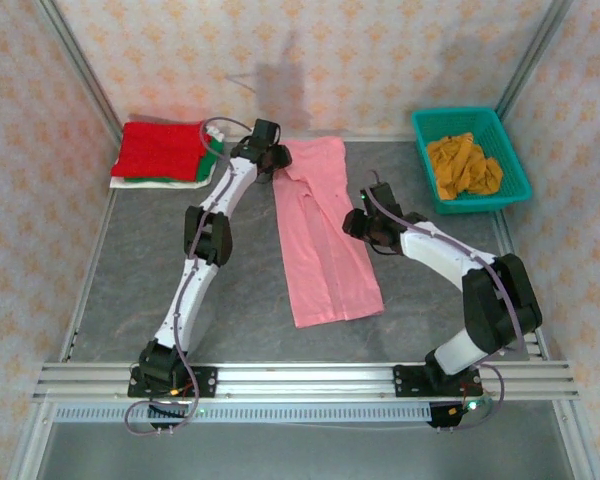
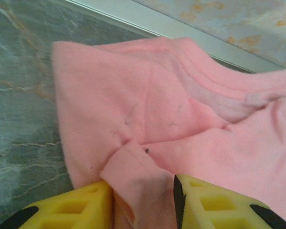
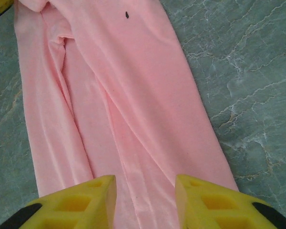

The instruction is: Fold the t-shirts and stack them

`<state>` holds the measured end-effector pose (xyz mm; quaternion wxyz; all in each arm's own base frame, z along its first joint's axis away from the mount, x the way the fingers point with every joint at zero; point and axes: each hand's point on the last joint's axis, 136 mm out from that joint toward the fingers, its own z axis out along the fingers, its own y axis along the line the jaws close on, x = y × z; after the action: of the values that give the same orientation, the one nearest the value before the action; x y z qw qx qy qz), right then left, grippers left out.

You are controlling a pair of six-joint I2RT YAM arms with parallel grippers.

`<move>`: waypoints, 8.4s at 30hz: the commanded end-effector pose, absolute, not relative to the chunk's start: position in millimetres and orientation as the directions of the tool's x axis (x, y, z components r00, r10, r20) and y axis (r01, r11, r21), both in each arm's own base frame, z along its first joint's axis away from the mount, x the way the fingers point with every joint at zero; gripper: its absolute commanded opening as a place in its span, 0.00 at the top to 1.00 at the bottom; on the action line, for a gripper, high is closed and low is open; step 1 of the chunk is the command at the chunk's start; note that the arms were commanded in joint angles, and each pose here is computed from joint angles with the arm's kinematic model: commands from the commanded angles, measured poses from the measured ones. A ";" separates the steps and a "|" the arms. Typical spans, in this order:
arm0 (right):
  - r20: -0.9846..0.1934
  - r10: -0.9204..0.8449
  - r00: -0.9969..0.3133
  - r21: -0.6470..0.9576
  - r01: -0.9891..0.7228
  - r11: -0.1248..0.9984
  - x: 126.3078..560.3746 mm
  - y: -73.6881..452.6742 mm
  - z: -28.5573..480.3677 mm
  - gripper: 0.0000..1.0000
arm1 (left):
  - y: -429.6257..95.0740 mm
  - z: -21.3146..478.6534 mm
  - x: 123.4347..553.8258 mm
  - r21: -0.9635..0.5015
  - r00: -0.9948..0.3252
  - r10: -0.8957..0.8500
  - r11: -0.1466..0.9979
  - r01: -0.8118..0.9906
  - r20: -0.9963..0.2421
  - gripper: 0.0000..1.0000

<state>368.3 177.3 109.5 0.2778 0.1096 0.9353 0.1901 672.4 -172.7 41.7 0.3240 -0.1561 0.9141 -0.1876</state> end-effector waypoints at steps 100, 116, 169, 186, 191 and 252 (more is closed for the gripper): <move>-0.270 0.218 -0.938 0.614 0.007 0.789 267.0 216.1 48.0 0.45 | -160.3 33.7 241.0 -0.267 -0.960 -0.177 0.957 -0.115 -0.218 0.52; -0.262 0.218 -0.940 0.608 0.014 0.794 262.3 213.3 42.4 0.46 | -164.6 17.4 237.5 -0.202 -0.970 -0.159 0.972 -0.121 -0.186 0.57; -0.119 0.164 -0.979 0.665 0.044 0.745 182.5 259.7 24.2 0.80 | -156.9 24.9 186.8 -0.345 -0.894 -0.304 0.920 -0.186 -0.329 1.00; -0.132 0.149 -0.980 0.691 0.016 0.723 164.4 250.0 58.3 1.00 | -145.1 56.7 157.4 -0.378 -0.878 -0.326 0.907 -0.186 -0.350 1.00; -0.191 0.203 -0.960 0.697 0.013 0.717 195.3 255.6 82.6 1.00 | -151.3 88.3 180.8 -0.377 -0.862 -0.311 0.913 -0.154 -0.400 1.00; -0.247 0.242 -0.938 0.761 -0.033 0.648 434.1 286.0 112.8 0.78 | -161.7 88.1 438.0 -0.225 -0.821 -0.229 0.966 -0.126 -0.523 0.66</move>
<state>436.2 263.7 105.8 0.1485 0.0964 0.9006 0.3971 424.7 -151.3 104.4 0.2794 -0.0901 0.9535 -0.0688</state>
